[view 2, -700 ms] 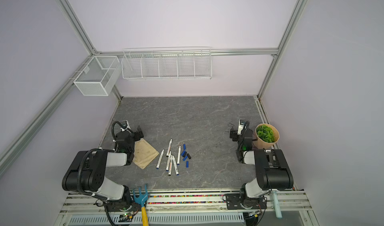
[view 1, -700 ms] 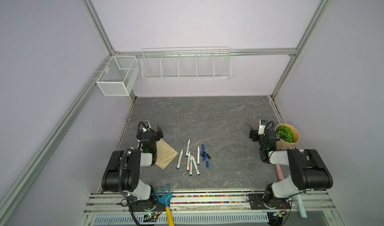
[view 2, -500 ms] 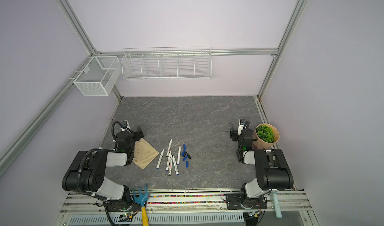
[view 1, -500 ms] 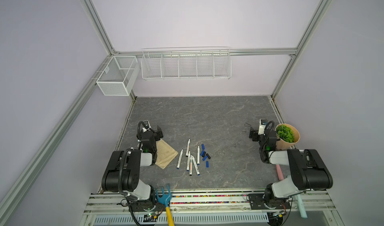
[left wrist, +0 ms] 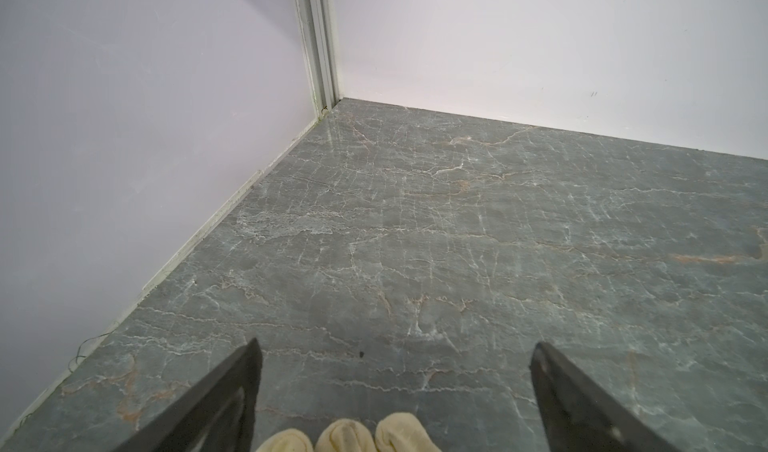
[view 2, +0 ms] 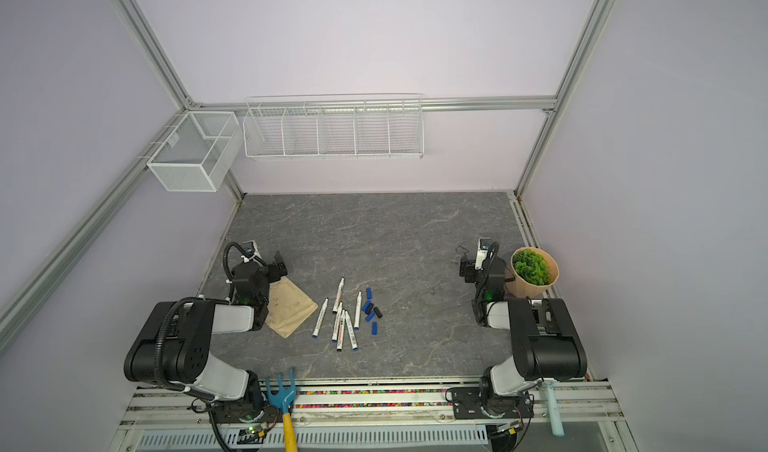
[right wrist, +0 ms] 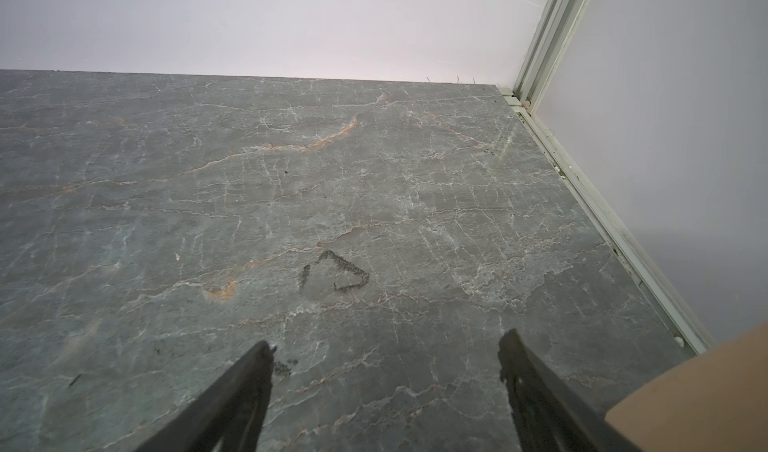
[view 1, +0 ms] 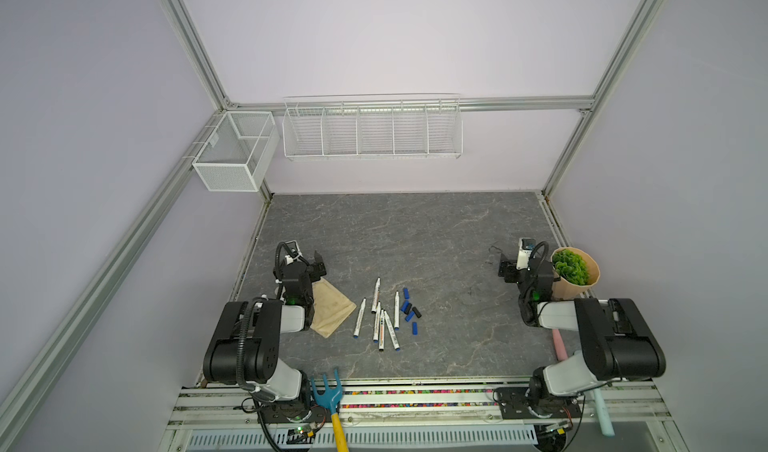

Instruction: Insert the pens into the pen caps

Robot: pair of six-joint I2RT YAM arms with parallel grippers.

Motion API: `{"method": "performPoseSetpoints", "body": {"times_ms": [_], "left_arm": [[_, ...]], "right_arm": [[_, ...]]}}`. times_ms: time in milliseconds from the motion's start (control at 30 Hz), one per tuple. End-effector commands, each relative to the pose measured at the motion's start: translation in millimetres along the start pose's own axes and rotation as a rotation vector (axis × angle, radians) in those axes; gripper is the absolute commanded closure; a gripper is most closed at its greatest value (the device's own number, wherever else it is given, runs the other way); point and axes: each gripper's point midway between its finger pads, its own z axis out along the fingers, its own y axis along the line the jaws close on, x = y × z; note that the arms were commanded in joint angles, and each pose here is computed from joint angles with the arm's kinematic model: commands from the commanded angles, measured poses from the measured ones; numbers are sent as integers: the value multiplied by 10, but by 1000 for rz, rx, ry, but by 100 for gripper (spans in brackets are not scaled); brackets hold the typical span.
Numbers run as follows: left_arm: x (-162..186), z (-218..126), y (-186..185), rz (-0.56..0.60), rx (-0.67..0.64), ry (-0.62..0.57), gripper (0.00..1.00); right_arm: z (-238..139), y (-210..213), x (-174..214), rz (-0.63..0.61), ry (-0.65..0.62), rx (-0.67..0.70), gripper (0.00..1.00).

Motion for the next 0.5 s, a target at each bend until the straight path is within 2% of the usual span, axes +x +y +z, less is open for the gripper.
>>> {"method": "performPoseSetpoints", "body": {"times_ms": [0, 467], "left_arm": [[-127, 43, -24, 5, 5, -37, 0], [-131, 41, -26, 3, 6, -38, 1]], "right_arm": [[15, 3, -14, 0, 2, -10, 12], [7, 3, -7, 3, 2, -10, 12]]}}
